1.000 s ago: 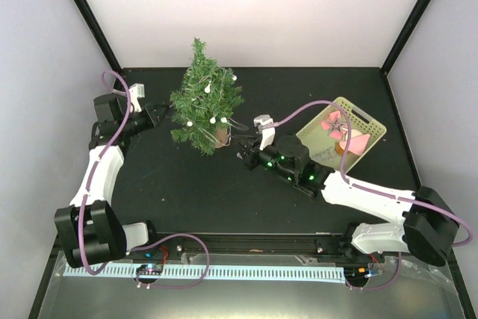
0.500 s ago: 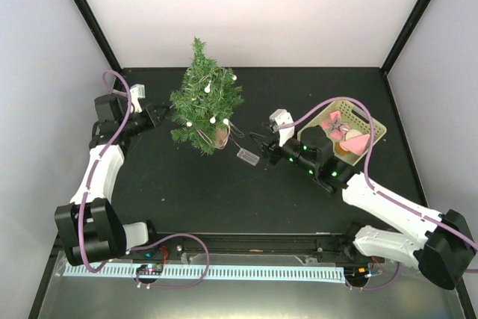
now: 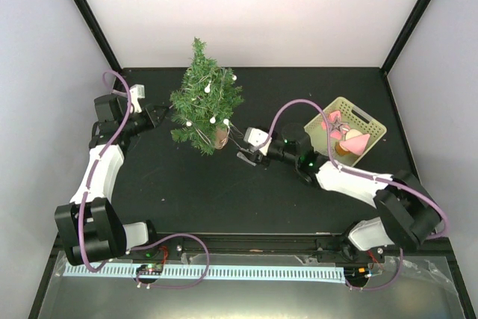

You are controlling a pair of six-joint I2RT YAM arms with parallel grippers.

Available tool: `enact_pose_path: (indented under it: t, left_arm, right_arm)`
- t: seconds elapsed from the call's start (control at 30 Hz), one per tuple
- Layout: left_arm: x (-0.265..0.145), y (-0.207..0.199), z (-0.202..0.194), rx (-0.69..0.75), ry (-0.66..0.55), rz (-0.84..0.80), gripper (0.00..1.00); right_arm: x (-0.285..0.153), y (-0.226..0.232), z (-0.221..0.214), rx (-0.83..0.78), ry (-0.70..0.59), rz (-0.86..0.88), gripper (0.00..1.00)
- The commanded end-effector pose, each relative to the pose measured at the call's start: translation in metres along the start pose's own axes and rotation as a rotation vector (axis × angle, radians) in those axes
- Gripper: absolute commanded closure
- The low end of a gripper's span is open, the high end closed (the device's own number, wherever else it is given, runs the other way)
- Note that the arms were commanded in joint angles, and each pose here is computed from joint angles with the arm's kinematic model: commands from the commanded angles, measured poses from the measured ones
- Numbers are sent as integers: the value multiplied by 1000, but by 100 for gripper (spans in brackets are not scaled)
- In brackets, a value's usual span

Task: Decorate the small christmas tree
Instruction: Wrap the decoration item around the Christmas tree.

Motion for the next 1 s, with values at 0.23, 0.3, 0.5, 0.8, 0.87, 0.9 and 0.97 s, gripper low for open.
enact_pose_path:
  t: [0.23,0.3,0.5,0.8,0.87,0.9,0.97]
  left_arm:
    - [2,6,0,3,3,13,98]
    - [2,7,0,5,3,15,98]
    - [1,6,0,15,3,23,98]
    - [2,6,2,5,1,14,98]
    - [2,6,2,6,2,14,99]
    - [2,6,1,5,4,15,98]
    - [2,7,1,6,6,15,98]
  right_arm:
    - [20,-45,29,-174,-76,-127,79]
    - [12,-47,26,-162,-54,-166,97]
    - [-29,-37,29,-107,-40,-199,99]
    - [-72,-9,53,-147,-157,-116,99]
    - [-76,1,60,-169,-190,-48,99]
    - [-78,5,63,-171,-203,-13,99]
    - [-83,13,70,-177,-227,45,99]
Point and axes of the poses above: each gripper's point midway between its finger pads, its own x axis out along the fingers, its own y axis along the line the jaws close on, z = x × y, the point moved 3 cm from there along -x, back along the fingers, and after that the axes turned 15 degrees about -x, right-handed, at the moved point
